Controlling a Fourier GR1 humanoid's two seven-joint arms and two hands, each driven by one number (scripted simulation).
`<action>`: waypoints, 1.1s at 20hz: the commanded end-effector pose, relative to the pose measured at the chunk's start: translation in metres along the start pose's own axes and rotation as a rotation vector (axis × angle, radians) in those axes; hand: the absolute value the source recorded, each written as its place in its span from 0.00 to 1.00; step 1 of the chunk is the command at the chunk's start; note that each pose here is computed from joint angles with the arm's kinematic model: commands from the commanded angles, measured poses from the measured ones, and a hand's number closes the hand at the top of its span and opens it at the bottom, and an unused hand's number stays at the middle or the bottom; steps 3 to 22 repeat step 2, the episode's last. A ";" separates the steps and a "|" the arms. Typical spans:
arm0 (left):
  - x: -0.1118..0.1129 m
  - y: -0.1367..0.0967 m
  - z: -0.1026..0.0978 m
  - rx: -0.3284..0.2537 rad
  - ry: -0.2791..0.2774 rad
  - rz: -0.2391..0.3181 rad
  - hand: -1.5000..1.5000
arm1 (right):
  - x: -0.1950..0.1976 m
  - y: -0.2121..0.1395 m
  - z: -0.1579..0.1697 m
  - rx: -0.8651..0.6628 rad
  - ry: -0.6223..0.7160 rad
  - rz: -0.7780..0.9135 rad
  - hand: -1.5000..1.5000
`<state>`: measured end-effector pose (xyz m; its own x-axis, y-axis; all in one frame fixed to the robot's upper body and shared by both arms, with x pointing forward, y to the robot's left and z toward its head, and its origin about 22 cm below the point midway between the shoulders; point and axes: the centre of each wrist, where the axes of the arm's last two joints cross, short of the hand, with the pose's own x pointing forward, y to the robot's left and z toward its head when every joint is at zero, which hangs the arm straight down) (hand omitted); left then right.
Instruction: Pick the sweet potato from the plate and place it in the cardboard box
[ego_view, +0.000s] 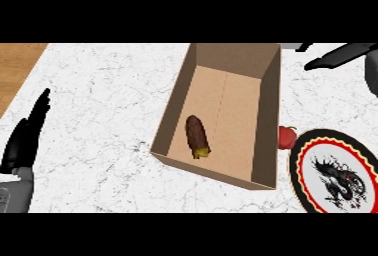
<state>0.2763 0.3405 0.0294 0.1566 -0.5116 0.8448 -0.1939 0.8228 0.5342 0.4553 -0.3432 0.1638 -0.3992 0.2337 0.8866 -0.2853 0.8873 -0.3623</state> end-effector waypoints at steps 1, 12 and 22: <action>0.011 -0.015 -0.001 -0.011 -0.021 0.010 0.50 | 0.001 -0.034 0.028 0.053 0.017 0.044 0.00; 0.004 -0.010 0.002 -0.012 -0.015 -0.007 0.50 | -0.004 -0.044 0.043 0.043 0.026 0.045 0.00; 0.004 -0.010 0.002 -0.012 -0.015 -0.007 0.50 | -0.004 -0.044 0.043 0.043 0.026 0.045 0.00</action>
